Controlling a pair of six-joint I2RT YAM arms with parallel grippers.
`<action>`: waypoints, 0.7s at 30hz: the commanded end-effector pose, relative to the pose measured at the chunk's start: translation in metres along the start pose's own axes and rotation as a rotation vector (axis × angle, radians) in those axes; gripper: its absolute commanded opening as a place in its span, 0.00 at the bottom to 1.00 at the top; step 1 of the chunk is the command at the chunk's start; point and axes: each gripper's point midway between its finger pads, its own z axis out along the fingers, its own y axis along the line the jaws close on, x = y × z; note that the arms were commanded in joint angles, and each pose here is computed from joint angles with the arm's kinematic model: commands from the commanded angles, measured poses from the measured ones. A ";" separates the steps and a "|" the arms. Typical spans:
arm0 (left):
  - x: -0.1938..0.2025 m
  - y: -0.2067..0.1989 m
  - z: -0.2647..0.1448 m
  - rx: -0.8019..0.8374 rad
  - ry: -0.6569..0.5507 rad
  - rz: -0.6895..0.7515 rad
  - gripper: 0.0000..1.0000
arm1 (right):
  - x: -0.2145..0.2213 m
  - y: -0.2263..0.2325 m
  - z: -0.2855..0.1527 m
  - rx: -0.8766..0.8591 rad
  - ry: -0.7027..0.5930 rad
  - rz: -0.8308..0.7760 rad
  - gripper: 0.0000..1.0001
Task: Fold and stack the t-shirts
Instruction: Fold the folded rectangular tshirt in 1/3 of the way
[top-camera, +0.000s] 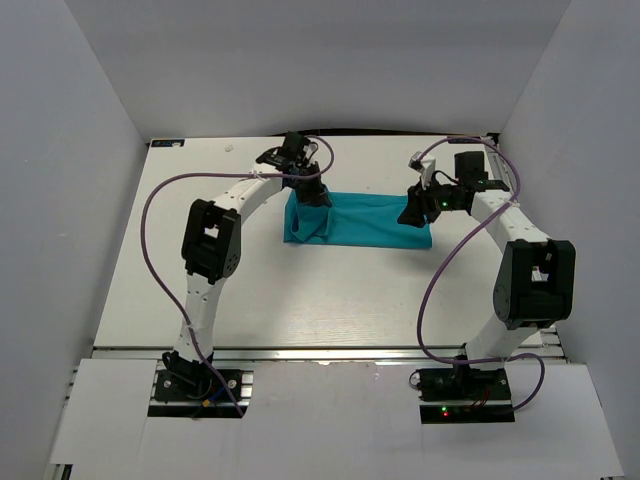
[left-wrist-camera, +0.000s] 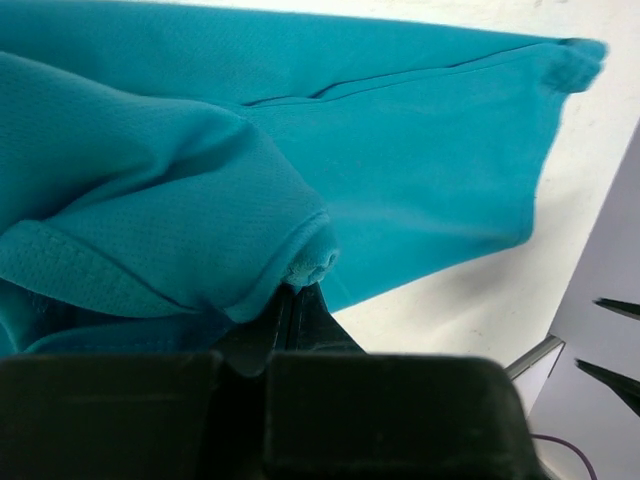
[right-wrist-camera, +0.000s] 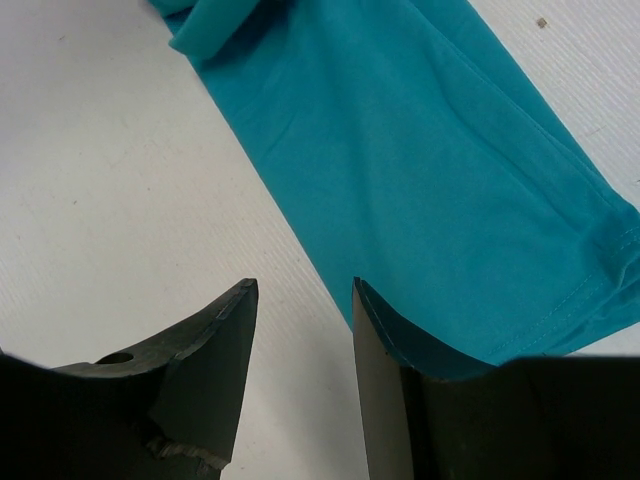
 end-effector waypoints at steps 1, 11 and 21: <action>-0.001 -0.014 -0.001 0.009 -0.007 0.005 0.00 | -0.003 0.000 -0.004 0.012 -0.019 -0.007 0.49; 0.009 -0.011 0.013 0.008 0.034 -0.043 0.14 | 0.000 0.000 -0.003 0.013 -0.018 -0.006 0.49; 0.001 -0.052 -0.005 0.135 0.052 -0.089 0.53 | 0.002 0.002 -0.003 0.012 -0.015 -0.002 0.49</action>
